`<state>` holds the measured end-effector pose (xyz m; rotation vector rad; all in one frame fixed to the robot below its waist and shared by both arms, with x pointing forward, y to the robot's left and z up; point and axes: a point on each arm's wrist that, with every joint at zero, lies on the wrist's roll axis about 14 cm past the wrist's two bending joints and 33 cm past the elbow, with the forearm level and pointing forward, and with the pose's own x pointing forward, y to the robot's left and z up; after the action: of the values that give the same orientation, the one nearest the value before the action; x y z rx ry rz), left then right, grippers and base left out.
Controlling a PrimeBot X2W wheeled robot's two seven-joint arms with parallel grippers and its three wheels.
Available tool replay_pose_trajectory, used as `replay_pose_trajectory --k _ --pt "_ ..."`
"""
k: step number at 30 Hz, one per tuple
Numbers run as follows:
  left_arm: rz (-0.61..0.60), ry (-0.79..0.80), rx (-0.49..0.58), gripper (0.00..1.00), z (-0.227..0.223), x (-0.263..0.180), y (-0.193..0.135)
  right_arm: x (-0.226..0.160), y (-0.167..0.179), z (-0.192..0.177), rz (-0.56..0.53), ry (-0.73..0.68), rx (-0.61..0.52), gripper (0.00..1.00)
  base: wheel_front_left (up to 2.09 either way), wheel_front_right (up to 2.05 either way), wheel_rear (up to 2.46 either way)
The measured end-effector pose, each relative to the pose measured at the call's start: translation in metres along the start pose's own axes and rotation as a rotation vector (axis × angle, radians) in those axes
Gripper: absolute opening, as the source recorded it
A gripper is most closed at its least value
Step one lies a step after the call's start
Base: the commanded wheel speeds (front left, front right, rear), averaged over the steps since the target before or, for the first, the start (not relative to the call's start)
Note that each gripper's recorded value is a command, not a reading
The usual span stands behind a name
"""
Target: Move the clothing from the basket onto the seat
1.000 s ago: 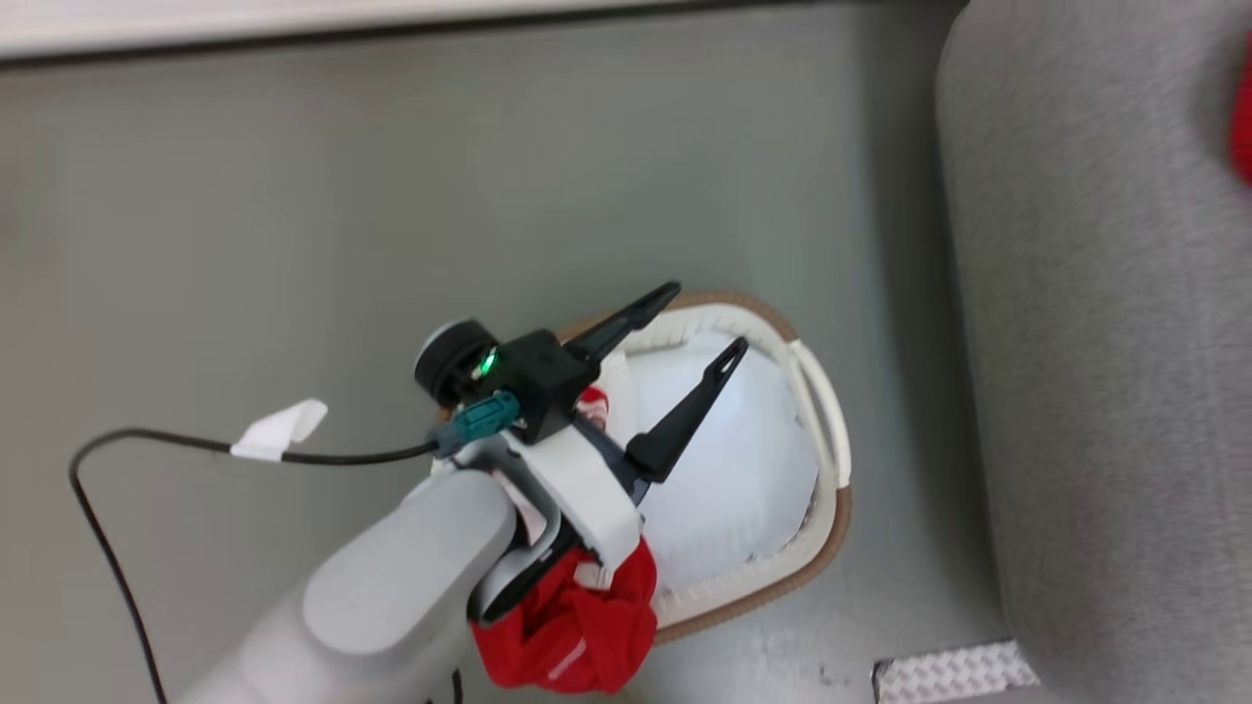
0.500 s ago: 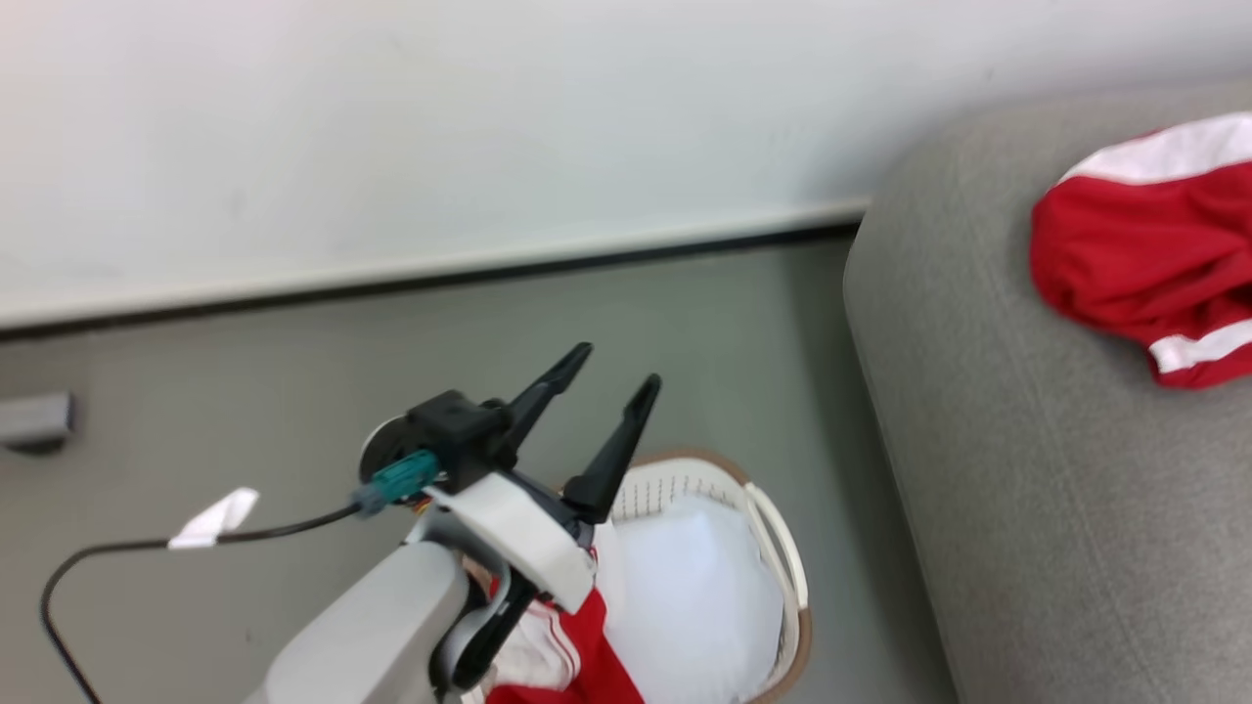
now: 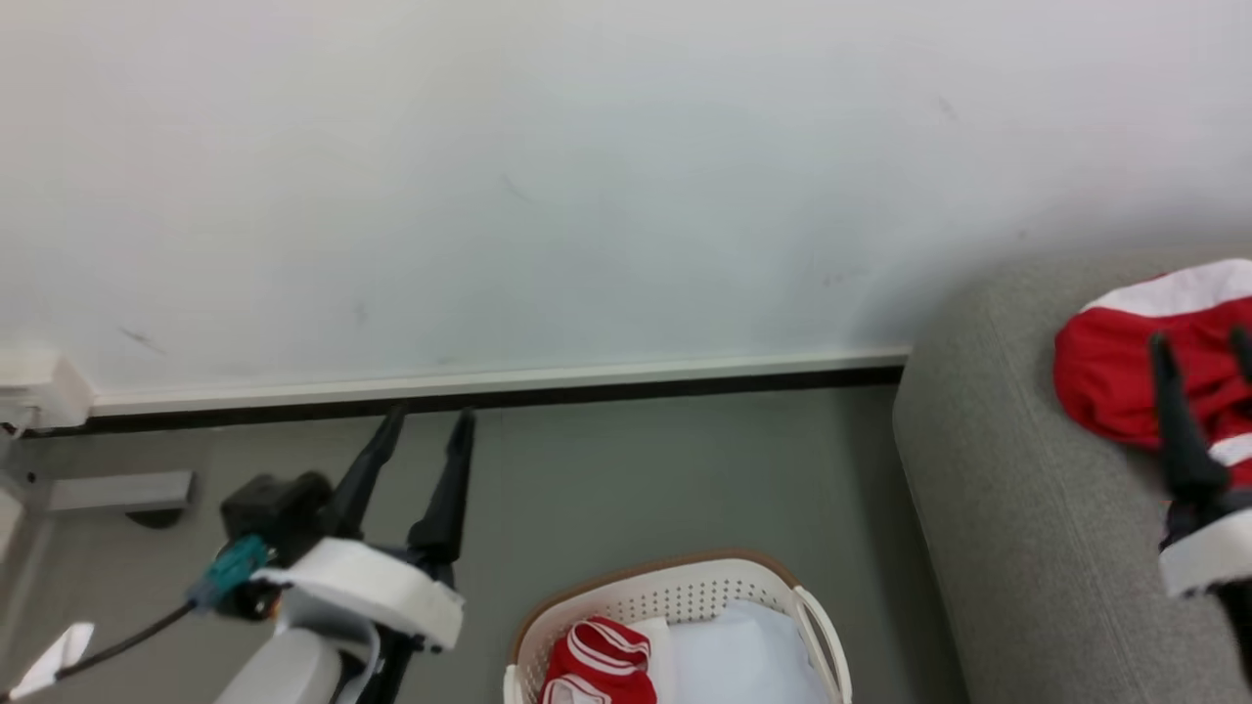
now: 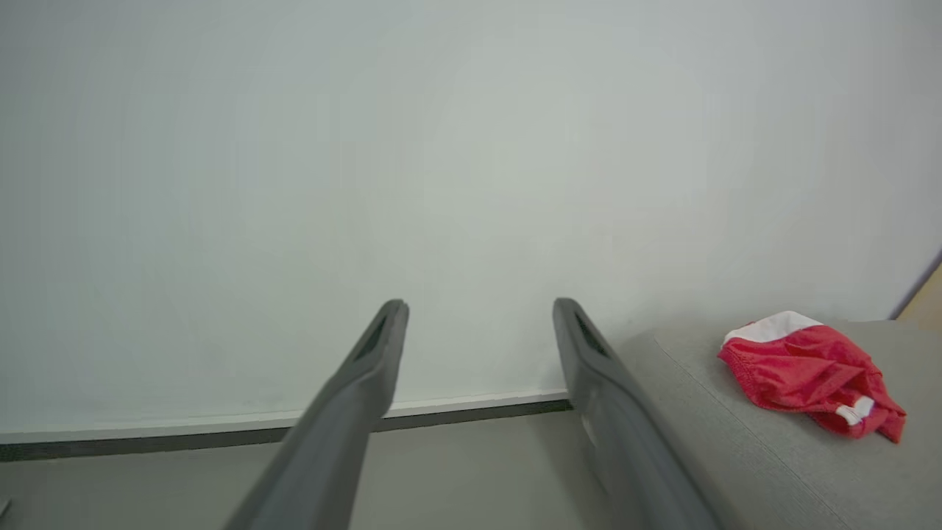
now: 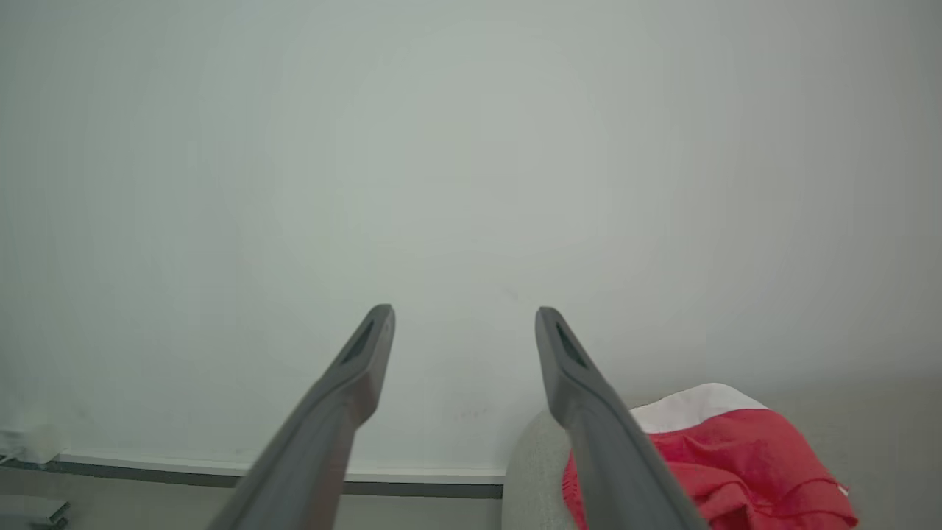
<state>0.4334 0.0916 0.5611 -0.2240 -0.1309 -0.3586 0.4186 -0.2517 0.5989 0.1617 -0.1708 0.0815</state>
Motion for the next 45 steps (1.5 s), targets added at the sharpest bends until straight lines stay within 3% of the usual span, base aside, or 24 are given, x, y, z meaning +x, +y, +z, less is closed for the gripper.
replay_pose_trajectory --k 6,8,15,45 --pt "0.210 -0.010 0.020 1.00 0.002 -0.043 0.051 -0.020 0.039 -0.031 0.050 -0.023 0.076 1.00 0.00 0.00 0.00" --pt "0.273 -0.029 0.019 1.00 0.006 -0.057 0.064 -0.026 0.046 -0.043 0.058 -0.008 0.052 1.00 0.00 0.00 0.00" --pt "0.415 -0.034 0.020 1.00 -0.001 -0.105 0.084 -0.045 0.058 -0.076 0.046 0.057 0.029 1.00 0.00 0.00 0.00" --pt "0.343 -0.003 0.019 1.00 -0.021 -0.091 0.070 -0.047 0.065 -0.075 0.043 0.042 0.008 1.00 0.00 0.00 0.00"
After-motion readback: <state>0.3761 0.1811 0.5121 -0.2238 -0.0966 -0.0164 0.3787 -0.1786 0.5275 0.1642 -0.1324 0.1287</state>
